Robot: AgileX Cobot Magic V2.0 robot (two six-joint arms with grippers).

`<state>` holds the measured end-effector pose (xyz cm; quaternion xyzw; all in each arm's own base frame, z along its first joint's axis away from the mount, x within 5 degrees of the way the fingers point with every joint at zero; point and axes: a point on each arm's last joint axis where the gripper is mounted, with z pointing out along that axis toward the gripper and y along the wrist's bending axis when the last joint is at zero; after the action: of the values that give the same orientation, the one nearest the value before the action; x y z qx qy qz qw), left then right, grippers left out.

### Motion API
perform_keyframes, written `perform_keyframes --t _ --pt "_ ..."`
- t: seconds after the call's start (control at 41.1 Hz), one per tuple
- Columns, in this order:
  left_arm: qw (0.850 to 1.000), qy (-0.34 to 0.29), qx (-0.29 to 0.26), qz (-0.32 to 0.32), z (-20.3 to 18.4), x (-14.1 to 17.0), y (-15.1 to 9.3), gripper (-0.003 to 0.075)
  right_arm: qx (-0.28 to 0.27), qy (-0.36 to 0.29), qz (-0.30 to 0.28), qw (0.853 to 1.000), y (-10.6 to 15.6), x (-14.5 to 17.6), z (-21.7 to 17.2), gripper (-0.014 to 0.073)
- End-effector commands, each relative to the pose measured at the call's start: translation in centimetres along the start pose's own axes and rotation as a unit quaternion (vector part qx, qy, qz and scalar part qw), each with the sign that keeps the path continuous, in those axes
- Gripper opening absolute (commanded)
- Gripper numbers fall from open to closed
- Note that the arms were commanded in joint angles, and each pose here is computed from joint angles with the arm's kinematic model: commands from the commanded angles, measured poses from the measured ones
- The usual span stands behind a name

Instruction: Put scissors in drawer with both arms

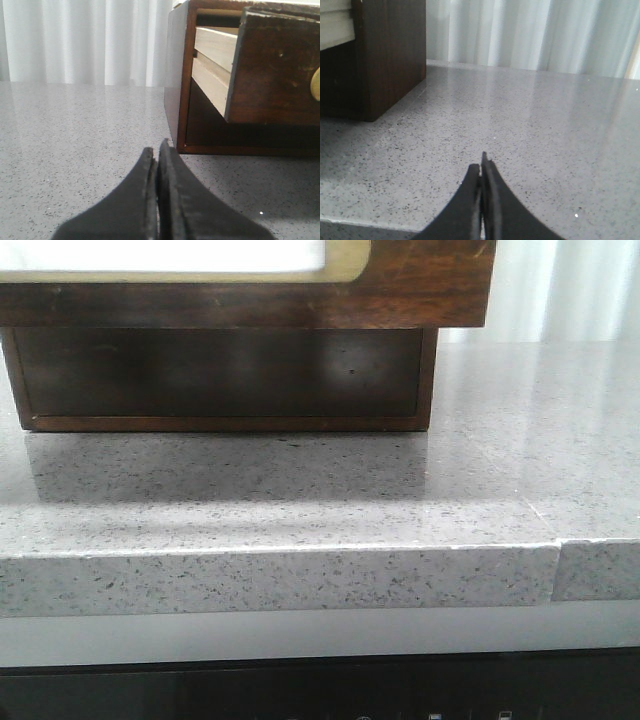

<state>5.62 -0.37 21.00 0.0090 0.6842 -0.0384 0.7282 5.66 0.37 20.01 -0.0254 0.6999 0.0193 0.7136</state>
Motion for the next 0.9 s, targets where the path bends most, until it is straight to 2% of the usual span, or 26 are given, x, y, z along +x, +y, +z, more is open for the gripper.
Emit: perform_keyframes --t 0.0,0.316,0.876 --pt "0.999 -0.037 0.004 -0.006 -0.1 0.01 -0.03 -0.002 0.005 -0.052 0.02 0.998 -0.09 -0.86 -0.17 -0.0069" --pt "0.999 -0.037 0.004 -0.006 -0.1 0.01 -0.03 -0.002 0.006 -0.07 0.015 0.997 -0.1 -1.2 -0.21 -0.0069" --pt "0.999 -0.037 0.004 -0.006 -0.1 0.01 -0.03 -0.002 0.006 -0.066 0.015 0.998 -0.1 -1.11 -0.2 -0.0069"
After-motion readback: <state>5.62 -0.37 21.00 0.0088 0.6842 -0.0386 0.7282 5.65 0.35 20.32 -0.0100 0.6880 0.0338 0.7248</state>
